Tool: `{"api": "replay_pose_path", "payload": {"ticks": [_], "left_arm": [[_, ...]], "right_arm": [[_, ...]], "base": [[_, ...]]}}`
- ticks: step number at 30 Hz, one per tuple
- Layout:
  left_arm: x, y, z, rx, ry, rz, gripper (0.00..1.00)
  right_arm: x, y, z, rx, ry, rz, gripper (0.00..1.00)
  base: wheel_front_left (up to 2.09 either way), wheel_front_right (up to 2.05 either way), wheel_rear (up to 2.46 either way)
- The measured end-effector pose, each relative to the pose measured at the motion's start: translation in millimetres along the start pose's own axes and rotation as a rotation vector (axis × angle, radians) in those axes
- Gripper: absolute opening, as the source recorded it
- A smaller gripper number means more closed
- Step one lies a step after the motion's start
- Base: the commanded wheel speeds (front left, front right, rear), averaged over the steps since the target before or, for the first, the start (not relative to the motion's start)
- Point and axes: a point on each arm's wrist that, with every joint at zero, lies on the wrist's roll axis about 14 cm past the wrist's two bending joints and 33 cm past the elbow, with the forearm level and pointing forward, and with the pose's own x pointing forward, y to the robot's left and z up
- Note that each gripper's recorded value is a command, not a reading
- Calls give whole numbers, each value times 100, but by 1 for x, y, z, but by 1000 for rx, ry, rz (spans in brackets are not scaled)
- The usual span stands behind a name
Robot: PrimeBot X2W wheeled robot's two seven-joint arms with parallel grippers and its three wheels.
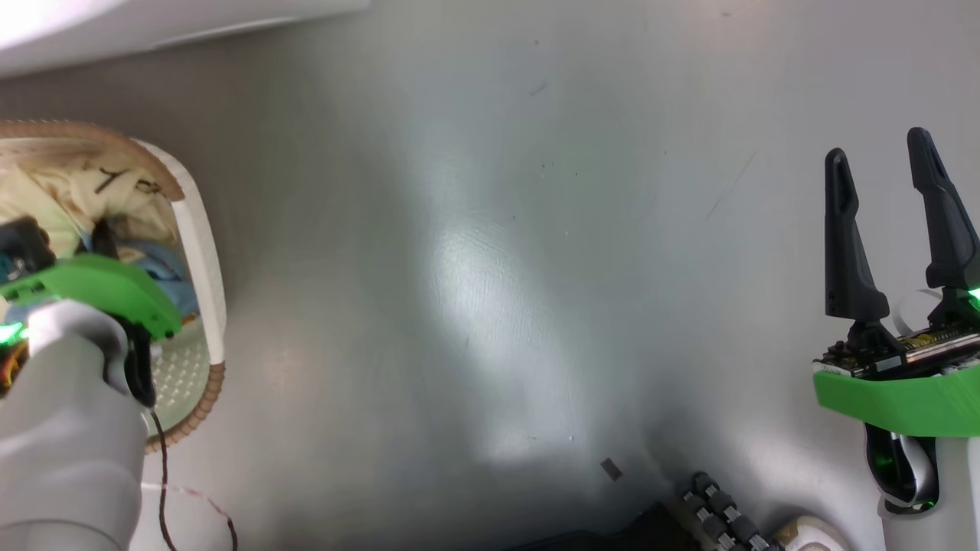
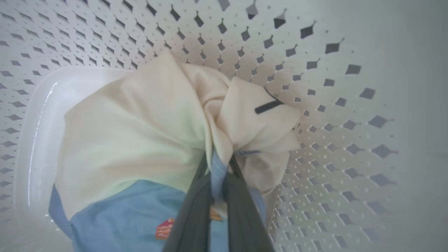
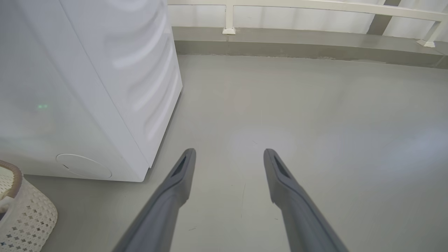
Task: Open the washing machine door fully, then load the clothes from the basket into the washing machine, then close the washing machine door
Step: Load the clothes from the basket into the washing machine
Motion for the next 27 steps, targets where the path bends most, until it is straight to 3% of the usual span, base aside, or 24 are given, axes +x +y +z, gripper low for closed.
{"api": "replay_pose_path", "payload": {"ticks": [5, 27], "left_arm": [[-16, -4, 3, -1, -31, -26, 0], [-141, -9, 97, -14, -479, -72, 0]], "right_arm": [[0, 0, 16, 2, -39, -1, 100], [-25, 14, 77, -21, -154, 66, 100]], "base": [[0, 0, 0], [0, 0, 0]]}}
